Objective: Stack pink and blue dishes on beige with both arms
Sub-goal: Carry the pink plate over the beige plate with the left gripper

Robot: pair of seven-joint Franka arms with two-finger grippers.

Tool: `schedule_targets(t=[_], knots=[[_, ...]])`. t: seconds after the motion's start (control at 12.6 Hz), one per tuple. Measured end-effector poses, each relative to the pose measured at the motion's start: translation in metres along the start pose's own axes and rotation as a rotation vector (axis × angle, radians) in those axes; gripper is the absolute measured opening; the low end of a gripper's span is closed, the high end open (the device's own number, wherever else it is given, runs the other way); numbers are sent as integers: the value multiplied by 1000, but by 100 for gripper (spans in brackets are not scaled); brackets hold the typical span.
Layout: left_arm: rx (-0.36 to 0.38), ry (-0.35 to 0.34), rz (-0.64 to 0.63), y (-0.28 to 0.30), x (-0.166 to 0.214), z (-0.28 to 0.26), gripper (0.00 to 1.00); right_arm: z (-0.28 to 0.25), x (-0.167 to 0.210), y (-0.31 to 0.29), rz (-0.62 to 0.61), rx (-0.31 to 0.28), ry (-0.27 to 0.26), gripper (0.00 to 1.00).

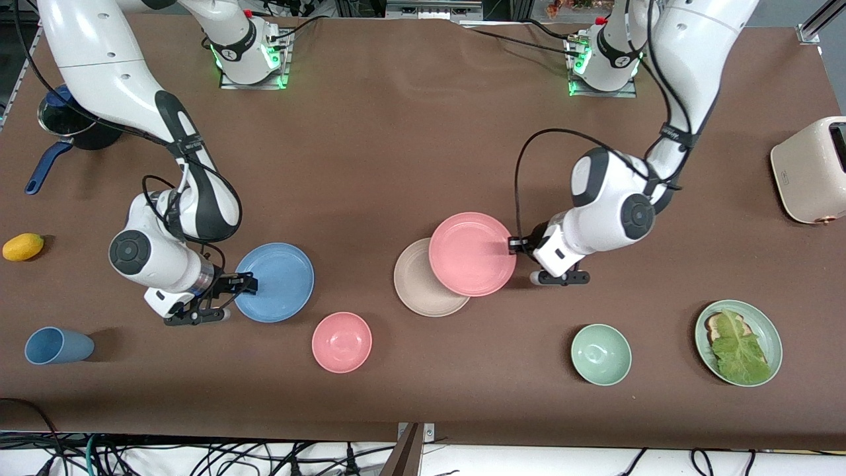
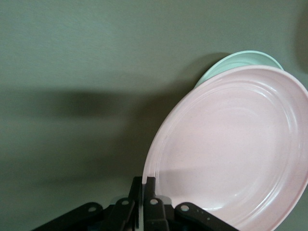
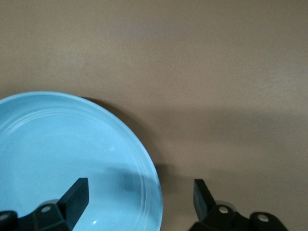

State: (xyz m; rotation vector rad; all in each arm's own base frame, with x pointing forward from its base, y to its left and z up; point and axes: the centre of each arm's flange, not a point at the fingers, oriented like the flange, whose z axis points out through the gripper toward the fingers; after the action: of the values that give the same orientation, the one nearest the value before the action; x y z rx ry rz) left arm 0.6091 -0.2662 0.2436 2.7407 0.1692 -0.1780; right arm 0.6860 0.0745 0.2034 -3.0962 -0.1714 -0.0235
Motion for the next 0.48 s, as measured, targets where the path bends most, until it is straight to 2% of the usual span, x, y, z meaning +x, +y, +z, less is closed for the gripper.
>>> schedule_targets(t=[0.08, 0.24, 0.32, 0.48], knots=[[-5, 7, -22, 11, -1, 14, 5, 3, -2, 0, 0, 0, -5, 95], [-13, 20, -52, 28, -3, 38, 5, 9, -6, 0, 0, 0, -15, 80], [-17, 27, -60, 33, -4, 48, 5, 11, -7, 0, 0, 0, -18, 77], [-21, 38, -73, 38, -2, 61, 5, 12, -8, 0, 0, 0, -19, 51]])
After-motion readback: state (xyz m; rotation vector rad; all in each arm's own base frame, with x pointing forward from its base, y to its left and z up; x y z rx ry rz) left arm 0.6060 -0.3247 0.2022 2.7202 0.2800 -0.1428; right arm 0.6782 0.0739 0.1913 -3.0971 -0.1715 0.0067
